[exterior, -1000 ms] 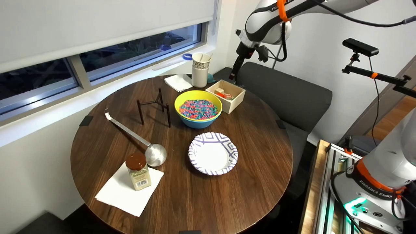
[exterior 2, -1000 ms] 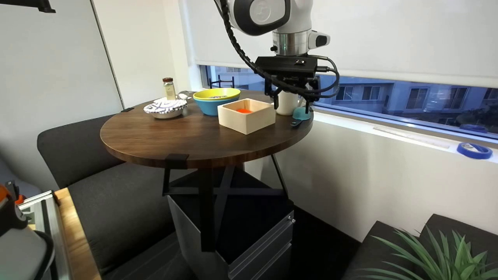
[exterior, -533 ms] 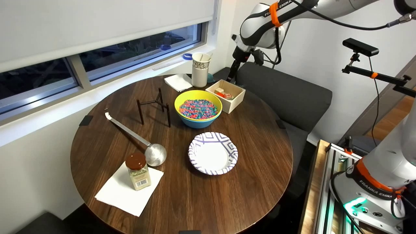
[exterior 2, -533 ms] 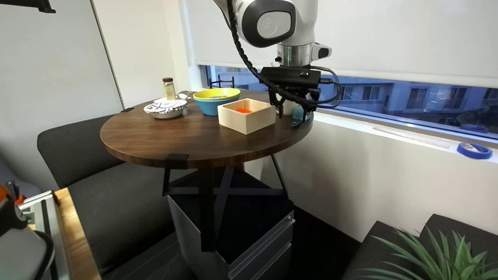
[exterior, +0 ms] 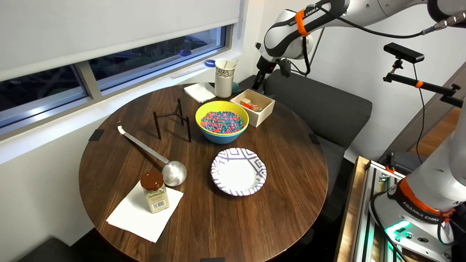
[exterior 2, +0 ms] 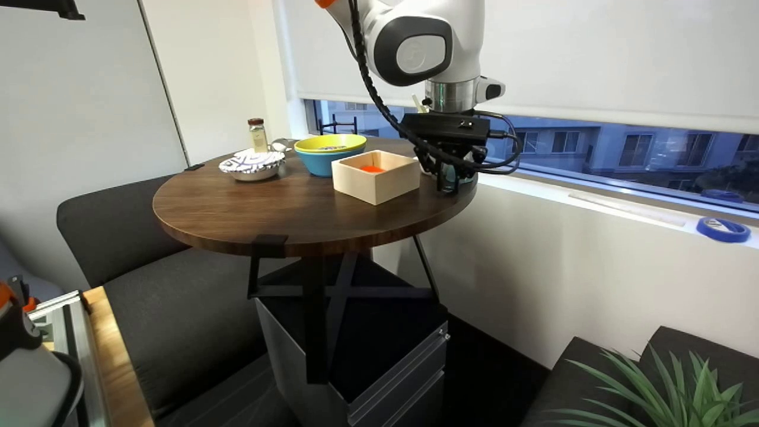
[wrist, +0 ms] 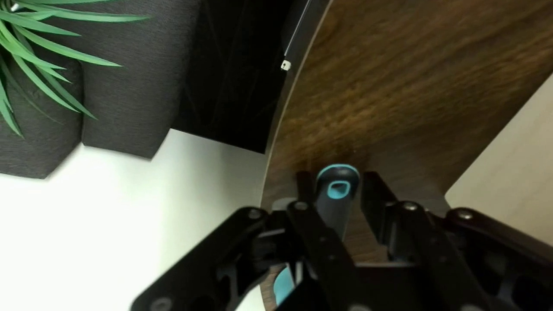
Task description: Put the blue ladle inside the wooden box
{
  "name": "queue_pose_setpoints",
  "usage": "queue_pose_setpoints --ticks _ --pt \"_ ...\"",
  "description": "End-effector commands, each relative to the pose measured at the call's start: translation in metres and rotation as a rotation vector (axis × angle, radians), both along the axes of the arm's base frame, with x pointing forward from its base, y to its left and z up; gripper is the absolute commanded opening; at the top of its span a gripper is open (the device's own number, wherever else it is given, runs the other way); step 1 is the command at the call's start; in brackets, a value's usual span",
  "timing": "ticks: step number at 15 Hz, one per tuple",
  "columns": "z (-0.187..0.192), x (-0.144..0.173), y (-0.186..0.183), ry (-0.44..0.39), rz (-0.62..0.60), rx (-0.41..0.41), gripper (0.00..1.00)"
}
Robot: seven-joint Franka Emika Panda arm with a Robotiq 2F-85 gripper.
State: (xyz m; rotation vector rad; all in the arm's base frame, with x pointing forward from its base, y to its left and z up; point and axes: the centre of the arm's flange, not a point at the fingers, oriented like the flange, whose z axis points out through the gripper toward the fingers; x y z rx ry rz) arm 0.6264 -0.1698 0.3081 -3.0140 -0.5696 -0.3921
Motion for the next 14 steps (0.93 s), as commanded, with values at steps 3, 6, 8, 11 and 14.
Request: queue_pose_setpoints --ticks 3,6,8,11,14 --pt "-0.009 0.011 -0.004 -0.032 -0.004 -0.021 0.35" --pt "-0.008 0.012 -0.002 -0.031 -0.01 -0.005 0.05" --pt "-0.003 0.01 -0.001 -0.025 -0.016 0.001 0.06" --pt "0.013 0.002 0.001 -0.001 -0.034 -0.005 0.06" --pt "0.031 -0.015 0.007 0.081 -0.039 0.035 0.06"
